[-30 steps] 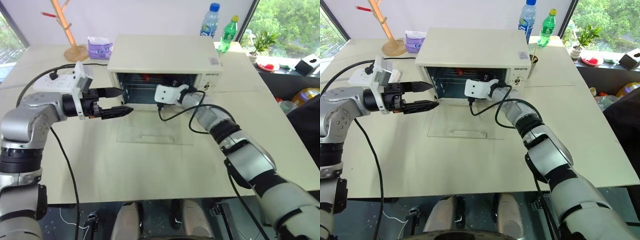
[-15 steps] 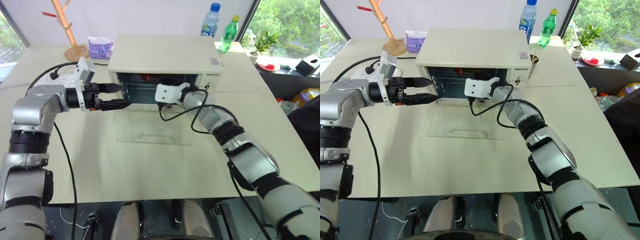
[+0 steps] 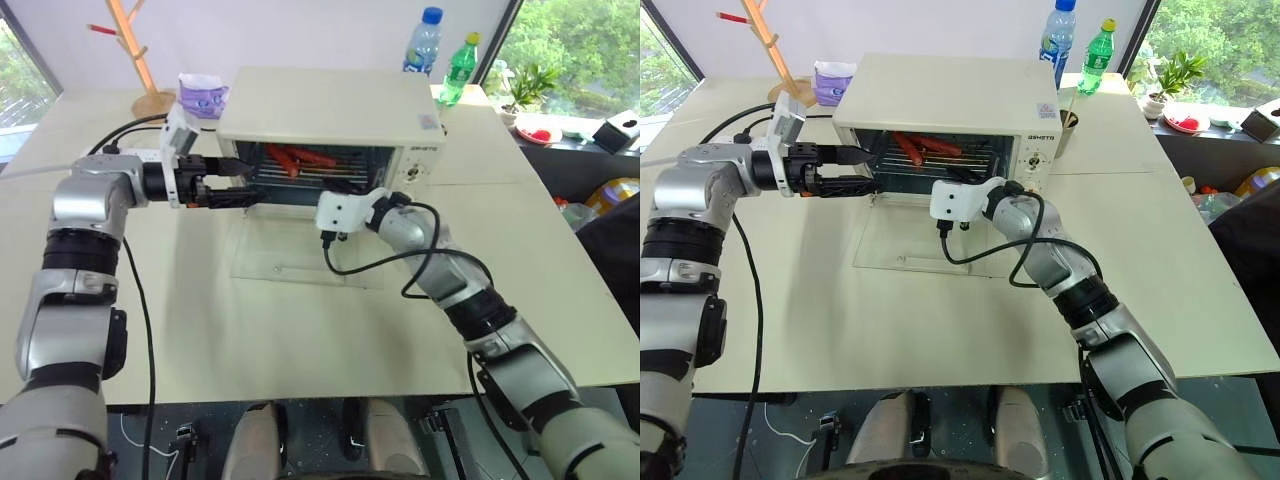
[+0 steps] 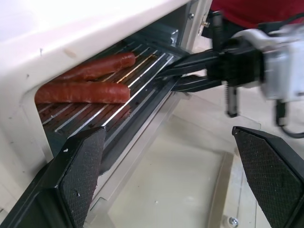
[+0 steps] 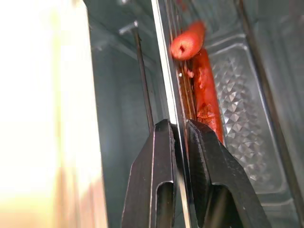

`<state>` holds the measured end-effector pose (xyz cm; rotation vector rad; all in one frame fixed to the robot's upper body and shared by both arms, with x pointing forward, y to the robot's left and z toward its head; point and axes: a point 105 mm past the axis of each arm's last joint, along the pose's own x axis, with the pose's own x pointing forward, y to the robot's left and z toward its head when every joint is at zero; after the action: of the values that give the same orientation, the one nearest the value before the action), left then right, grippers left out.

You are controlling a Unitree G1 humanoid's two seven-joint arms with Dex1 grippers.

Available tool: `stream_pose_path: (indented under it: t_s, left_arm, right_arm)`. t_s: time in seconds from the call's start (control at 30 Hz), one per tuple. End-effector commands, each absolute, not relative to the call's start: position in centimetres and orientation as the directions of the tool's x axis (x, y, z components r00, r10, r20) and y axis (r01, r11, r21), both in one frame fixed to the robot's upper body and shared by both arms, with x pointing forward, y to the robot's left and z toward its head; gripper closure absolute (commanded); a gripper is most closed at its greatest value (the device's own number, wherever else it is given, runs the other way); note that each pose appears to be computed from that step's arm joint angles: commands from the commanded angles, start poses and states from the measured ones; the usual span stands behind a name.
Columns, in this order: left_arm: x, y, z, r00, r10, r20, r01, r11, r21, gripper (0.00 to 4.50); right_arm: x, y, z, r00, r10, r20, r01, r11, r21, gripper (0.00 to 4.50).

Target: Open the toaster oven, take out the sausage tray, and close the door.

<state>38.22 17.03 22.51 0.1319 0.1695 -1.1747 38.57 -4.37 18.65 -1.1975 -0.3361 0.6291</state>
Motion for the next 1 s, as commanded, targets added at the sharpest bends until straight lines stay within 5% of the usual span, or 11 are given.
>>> stream_pose_path:
  t_s: [0.03,0.57,0.67,0.83,1.0]
  left_arm:
    - [38.6,17.3,24.0,0.400,-0.898,-0.185,0.916,0.394,0.069,0.00]
    - [38.0,17.8,24.7,0.393,-0.901,-0.182,0.920,0.385,0.077,0.00]
    - [37.0,18.2,25.4,0.374,-0.913,-0.165,0.927,0.368,0.065,0.00]
    - [35.8,18.8,25.8,0.373,-0.915,-0.156,0.928,0.368,0.063,0.00]
    - [36.1,18.6,25.5,0.389,-0.908,-0.154,0.921,0.384,0.063,0.00]
  right_arm:
    - [37.4,-5.2,20.3,0.779,0.626,-0.046,-0.238,0.227,-0.944,4.02]
    - [36.4,-5.4,19.7,0.765,0.641,-0.065,-0.241,0.191,-0.951,4.02]
    - [35.8,-5.1,19.9,0.752,0.657,-0.058,-0.236,0.186,-0.954,3.14]
    - [35.9,-4.9,20.4,0.750,0.660,-0.045,-0.207,0.169,-0.964,0.60]
    - [36.6,-4.7,20.4,0.759,0.650,-0.049,-0.181,0.138,-0.974,0.60]
